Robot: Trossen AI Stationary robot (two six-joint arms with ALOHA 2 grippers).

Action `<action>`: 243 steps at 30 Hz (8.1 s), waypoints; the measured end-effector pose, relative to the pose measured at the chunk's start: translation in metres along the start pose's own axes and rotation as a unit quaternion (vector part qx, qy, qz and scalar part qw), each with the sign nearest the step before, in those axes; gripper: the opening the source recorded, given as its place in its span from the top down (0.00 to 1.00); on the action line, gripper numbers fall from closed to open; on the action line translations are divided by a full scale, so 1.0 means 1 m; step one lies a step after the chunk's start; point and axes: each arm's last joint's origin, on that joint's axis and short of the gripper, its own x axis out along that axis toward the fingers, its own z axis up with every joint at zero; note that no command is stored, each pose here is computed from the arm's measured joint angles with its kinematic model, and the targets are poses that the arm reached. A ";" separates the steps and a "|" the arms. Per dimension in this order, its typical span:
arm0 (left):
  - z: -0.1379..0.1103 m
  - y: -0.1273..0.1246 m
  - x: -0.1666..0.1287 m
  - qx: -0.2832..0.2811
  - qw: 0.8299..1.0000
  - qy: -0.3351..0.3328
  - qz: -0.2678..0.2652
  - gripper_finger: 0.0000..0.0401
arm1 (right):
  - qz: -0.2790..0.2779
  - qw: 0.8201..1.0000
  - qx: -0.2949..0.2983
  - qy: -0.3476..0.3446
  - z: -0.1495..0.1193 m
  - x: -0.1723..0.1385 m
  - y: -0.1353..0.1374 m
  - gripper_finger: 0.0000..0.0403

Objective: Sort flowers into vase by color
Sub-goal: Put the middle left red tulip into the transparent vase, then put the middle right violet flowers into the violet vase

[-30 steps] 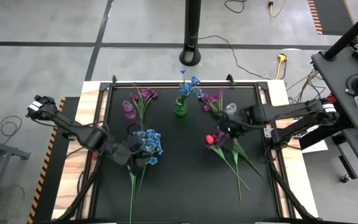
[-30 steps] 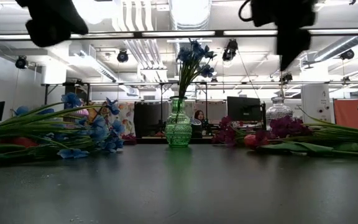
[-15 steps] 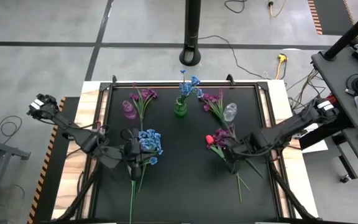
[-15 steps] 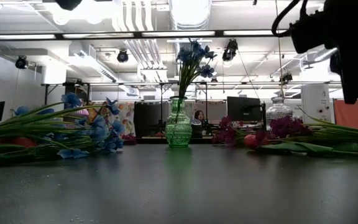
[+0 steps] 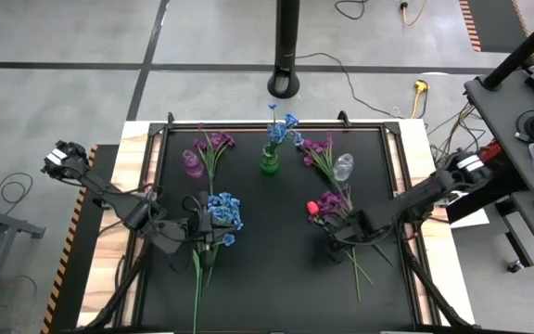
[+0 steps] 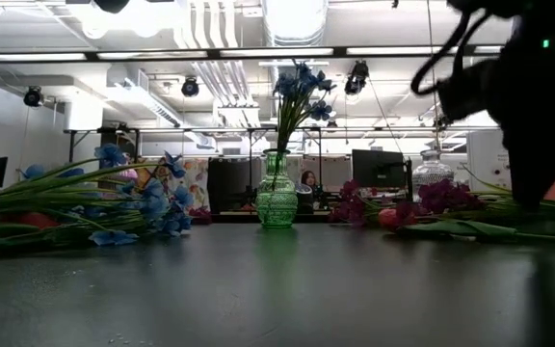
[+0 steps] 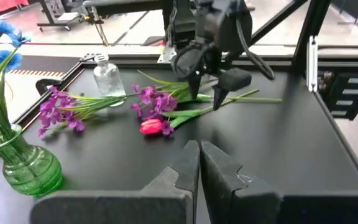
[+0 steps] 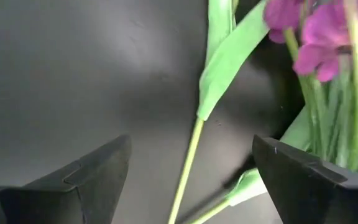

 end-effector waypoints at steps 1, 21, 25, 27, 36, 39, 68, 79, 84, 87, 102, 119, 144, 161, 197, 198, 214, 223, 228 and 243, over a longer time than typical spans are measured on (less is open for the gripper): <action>0.000 0.000 0.000 0.001 1.000 0.000 0.001 1.00 | -0.010 1.000 -0.006 0.005 0.000 0.005 0.001 0.19; 0.006 0.000 -0.001 -0.056 0.998 -0.008 -0.001 1.00 | -0.056 0.992 -0.108 0.013 0.008 0.037 0.025 0.57; 0.005 0.000 -0.001 -0.075 0.997 -0.007 -0.001 1.00 | -0.058 0.989 -0.139 0.004 0.009 0.037 0.025 0.71; 0.006 0.000 -0.001 -0.079 0.997 -0.013 0.002 1.00 | -0.055 0.985 -0.161 -0.003 0.010 0.037 0.026 0.78; 0.010 0.003 -0.001 -0.114 0.991 -0.047 0.056 1.00 | -0.038 0.969 -0.245 -0.021 0.008 0.037 0.032 0.97; 0.010 0.004 -0.001 -0.117 0.990 -0.051 0.067 1.00 | -0.039 0.965 -0.258 -0.025 0.005 0.037 0.034 0.97; 0.005 0.006 -0.002 -0.026 0.995 -0.027 0.088 1.00 | 0.233 0.822 -0.185 -0.485 0.031 -0.057 0.014 0.97; 0.003 0.005 0.000 -0.049 0.995 -0.027 0.083 1.00 | 0.232 0.700 -0.171 -0.654 0.055 -0.088 0.002 0.97; -0.002 -0.009 0.016 -0.035 0.997 -0.028 0.067 1.00 | 0.236 0.674 -0.192 -0.673 0.056 -0.093 0.002 0.97; -0.004 -0.021 0.031 -0.011 0.997 -0.051 0.063 1.00 | 0.242 0.669 -0.201 -0.673 0.055 -0.094 0.003 0.97; 0.008 -0.036 0.045 0.073 0.993 -0.038 0.084 1.00 | -0.089 0.677 -0.042 -0.729 0.062 -0.131 -0.047 0.97; 0.012 -0.012 0.019 0.075 0.988 -0.009 0.133 1.00 | -0.161 0.636 0.072 -0.751 0.041 -0.143 -0.127 0.97; 0.010 -0.013 0.021 0.080 0.988 -0.004 0.135 1.00 | -0.203 0.669 0.100 -0.708 0.046 -0.106 -0.143 0.97; 0.010 -0.013 0.021 0.075 0.988 -0.004 0.135 1.00 | -0.219 0.707 0.111 -0.663 0.046 -0.089 -0.144 0.63; 0.008 -0.013 0.021 0.054 0.989 -0.001 0.135 1.00 | -0.012 0.891 0.065 -0.450 0.017 -0.082 -0.094 0.32; 0.008 -0.013 0.021 0.052 0.989 -0.001 0.135 1.00 | -0.007 0.895 0.061 -0.441 0.016 -0.080 -0.092 0.32; 0.008 -0.013 0.021 0.051 0.990 -0.001 0.135 1.00 | 0.047 0.947 0.040 -0.315 0.010 -0.049 -0.070 0.32; 0.008 -0.013 0.021 0.051 0.990 -0.001 0.135 1.00 | 0.042 0.967 0.034 -0.251 0.000 -0.044 -0.074 0.32; 0.008 -0.013 0.021 0.050 0.990 -0.001 0.135 1.00 | 0.054 0.982 0.033 -0.178 -0.011 -0.042 -0.076 0.32; 0.008 -0.013 0.021 0.049 0.990 -0.001 0.135 1.00 | -0.036 0.999 0.020 0.002 -0.041 -0.022 -0.079 0.33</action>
